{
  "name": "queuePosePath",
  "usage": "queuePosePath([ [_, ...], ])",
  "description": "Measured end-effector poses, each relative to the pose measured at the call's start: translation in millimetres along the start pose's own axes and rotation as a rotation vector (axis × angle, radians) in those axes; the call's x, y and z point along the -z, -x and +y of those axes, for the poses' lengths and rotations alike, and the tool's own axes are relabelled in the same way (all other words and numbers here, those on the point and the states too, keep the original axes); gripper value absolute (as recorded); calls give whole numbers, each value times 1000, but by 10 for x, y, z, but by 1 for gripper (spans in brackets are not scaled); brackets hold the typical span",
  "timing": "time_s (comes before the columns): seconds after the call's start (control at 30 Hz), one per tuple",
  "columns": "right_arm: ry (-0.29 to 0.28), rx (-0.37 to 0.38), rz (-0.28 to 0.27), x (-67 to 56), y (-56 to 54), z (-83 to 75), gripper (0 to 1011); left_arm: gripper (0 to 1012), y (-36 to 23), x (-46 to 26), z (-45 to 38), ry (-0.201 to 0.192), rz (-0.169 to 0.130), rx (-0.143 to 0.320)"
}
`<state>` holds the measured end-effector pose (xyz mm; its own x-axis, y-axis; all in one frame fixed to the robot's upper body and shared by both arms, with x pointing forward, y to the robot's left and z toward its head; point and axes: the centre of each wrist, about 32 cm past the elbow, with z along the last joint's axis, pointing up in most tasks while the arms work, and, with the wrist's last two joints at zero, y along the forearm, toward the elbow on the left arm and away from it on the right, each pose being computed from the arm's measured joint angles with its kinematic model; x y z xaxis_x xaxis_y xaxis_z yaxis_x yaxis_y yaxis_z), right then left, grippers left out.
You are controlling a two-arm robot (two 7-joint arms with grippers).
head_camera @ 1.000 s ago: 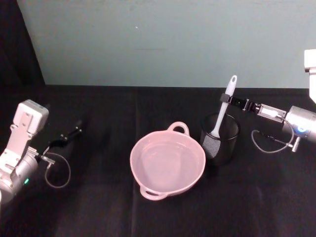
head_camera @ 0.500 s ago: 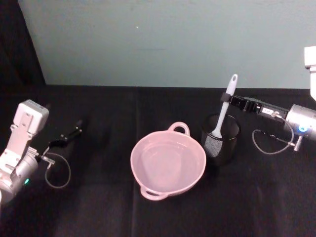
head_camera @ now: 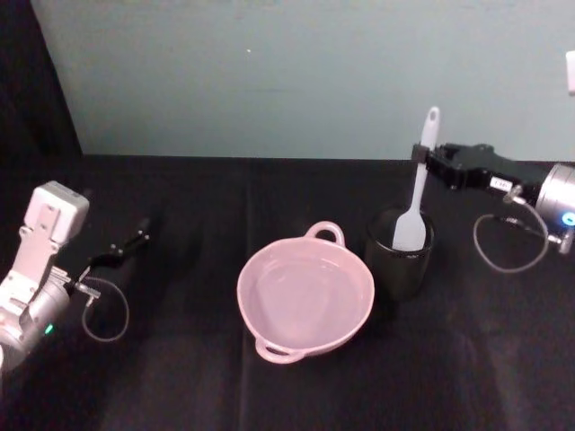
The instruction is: Use the one hand to pick up the spoon and stir the clear water in the bowl.
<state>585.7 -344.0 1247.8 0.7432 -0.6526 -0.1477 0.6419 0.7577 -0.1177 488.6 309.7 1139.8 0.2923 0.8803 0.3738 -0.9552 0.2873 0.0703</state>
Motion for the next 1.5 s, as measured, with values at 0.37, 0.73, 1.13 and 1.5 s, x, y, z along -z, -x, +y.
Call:
queuePosePath([
  [0.37,-42,-41,-135,-460,293,-70,118,1005,0,0,0,0,0,0],
  [0.73,-83,-176,-209,-717,592,189,118,1005,0,0,0,0,0,0],
  [1.13,-120,-336,-186,-383,770,636,118,1005,0,0,0,0,0,0],
  [1.5,-138,-363,-189,53,781,789,118,1005,0,0,0,0,0,0],
])
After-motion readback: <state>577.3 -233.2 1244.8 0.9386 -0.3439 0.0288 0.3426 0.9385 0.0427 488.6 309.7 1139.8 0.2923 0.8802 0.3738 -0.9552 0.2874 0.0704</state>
